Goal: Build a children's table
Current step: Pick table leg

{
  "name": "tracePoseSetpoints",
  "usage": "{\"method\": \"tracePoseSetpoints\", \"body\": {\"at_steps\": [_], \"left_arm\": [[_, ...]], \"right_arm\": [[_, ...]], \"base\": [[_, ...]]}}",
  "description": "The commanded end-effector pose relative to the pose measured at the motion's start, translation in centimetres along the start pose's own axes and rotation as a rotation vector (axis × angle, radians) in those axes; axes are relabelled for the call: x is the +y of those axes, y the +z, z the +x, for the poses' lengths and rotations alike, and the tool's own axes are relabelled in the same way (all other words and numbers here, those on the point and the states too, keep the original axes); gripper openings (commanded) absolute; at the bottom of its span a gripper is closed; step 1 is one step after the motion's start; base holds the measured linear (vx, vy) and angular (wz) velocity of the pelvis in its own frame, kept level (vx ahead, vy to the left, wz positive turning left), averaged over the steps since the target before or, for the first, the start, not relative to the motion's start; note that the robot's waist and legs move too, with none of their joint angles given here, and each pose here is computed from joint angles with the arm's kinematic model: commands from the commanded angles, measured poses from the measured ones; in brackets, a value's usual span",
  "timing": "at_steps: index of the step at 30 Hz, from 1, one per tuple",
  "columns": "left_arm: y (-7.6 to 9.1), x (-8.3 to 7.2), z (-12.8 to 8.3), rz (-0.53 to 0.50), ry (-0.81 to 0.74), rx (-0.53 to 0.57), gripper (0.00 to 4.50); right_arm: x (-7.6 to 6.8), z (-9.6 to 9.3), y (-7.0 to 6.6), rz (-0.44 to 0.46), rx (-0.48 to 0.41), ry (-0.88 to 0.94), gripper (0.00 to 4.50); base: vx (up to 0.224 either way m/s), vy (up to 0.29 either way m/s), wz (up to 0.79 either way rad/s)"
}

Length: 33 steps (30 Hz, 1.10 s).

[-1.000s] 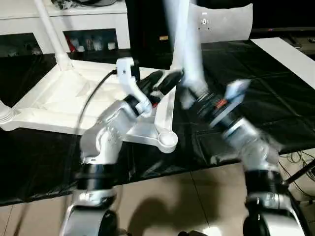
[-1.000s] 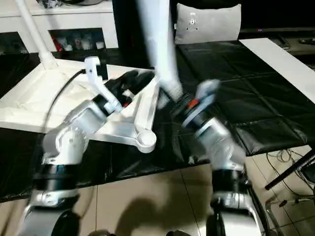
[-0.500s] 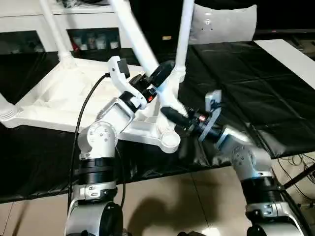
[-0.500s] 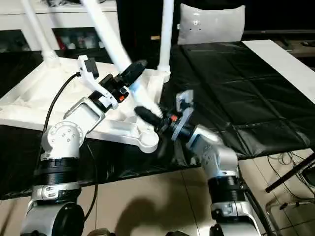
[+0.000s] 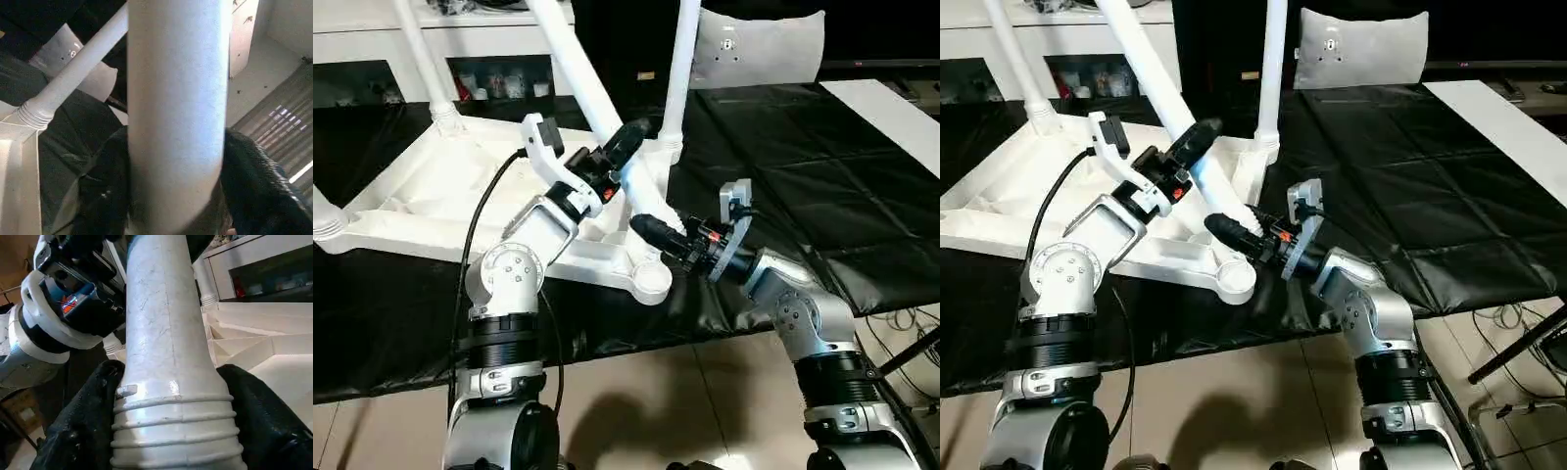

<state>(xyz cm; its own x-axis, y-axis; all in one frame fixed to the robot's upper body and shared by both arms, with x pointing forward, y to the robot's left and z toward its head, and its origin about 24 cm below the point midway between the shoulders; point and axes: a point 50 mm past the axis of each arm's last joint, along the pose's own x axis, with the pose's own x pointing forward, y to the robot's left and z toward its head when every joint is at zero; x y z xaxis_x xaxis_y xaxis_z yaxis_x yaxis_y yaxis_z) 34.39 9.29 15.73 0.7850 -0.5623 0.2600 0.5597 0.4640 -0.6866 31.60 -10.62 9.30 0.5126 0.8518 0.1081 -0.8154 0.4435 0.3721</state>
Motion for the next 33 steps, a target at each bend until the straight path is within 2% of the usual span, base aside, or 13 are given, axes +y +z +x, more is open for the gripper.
{"method": "tracePoseSetpoints", "body": {"at_steps": [1,6,12,13,14,16,19,21,23,26,32,33], "left_arm": [[0.3,-0.8,0.5,0.009,-0.031,-0.008,2.23],[0.3,-0.6,0.5,0.021,-0.019,-0.01,1.92],[0.7,-0.5,0.6,0.061,0.001,-0.02,1.9],[0.8,-0.4,0.7,0.069,0.008,-0.026,1.9],[0.8,-0.4,0.7,0.07,0.01,-0.027,1.9],[1.1,-0.3,0.8,0.106,0.029,-0.024,1.9],[1.2,-0.2,0.8,0.141,0.038,-0.014,1.9],[1.4,-0.1,0.8,0.173,0.054,-0.012,1.9],[1.4,-0.1,0.8,0.185,0.057,-0.009,1.9],[1.4,0.0,0.7,0.205,0.059,-0.004,1.9],[1.4,-0.1,0.8,0.227,0.054,0.006,1.9],[1.3,-0.1,0.8,0.238,0.053,0.013,1.9]], "right_arm": [[-0.2,-0.2,-0.1,-0.014,0.024,-0.02,2.73],[-0.4,-0.2,-0.2,-0.028,0.032,-0.041,2.73],[-0.5,-0.3,-0.3,-0.033,0.045,-0.052,2.73],[-0.6,-0.3,-0.3,-0.027,0.045,-0.06,3.08],[-0.6,-0.3,-0.3,-0.026,0.044,-0.062,3.08],[-1.2,-0.5,-0.4,-0.053,0.058,-0.102,3.49],[-1.3,-0.8,-0.6,-0.055,0.069,-0.102,3.62],[-1.4,-1.5,-0.6,-0.06,0.081,-0.083,3.9],[-1.3,-1.9,-0.5,-0.066,0.075,-0.067,3.99],[-1.7,-3.8,-0.4,-0.068,0.122,-0.066,4.34],[-2.8,-5.9,0.5,-0.15,0.149,-0.141,4.5],[-3.1,-6.3,0.7,-0.186,0.165,-0.176,4.5]], "base": [[0.0,0.0,0.0],[0.0,0.0,0.0],[0.0,0.0,0.0],[0.0,0.0,0.0],[0.0,0.0,0.0],[0.0,0.0,0.0],[0.0,0.0,0.0],[0.0,0.0,0.0],[0.0,0.0,0.0],[0.0,0.0,0.0],[0.0,0.0,0.0],[0.0,0.0,0.0]]}}
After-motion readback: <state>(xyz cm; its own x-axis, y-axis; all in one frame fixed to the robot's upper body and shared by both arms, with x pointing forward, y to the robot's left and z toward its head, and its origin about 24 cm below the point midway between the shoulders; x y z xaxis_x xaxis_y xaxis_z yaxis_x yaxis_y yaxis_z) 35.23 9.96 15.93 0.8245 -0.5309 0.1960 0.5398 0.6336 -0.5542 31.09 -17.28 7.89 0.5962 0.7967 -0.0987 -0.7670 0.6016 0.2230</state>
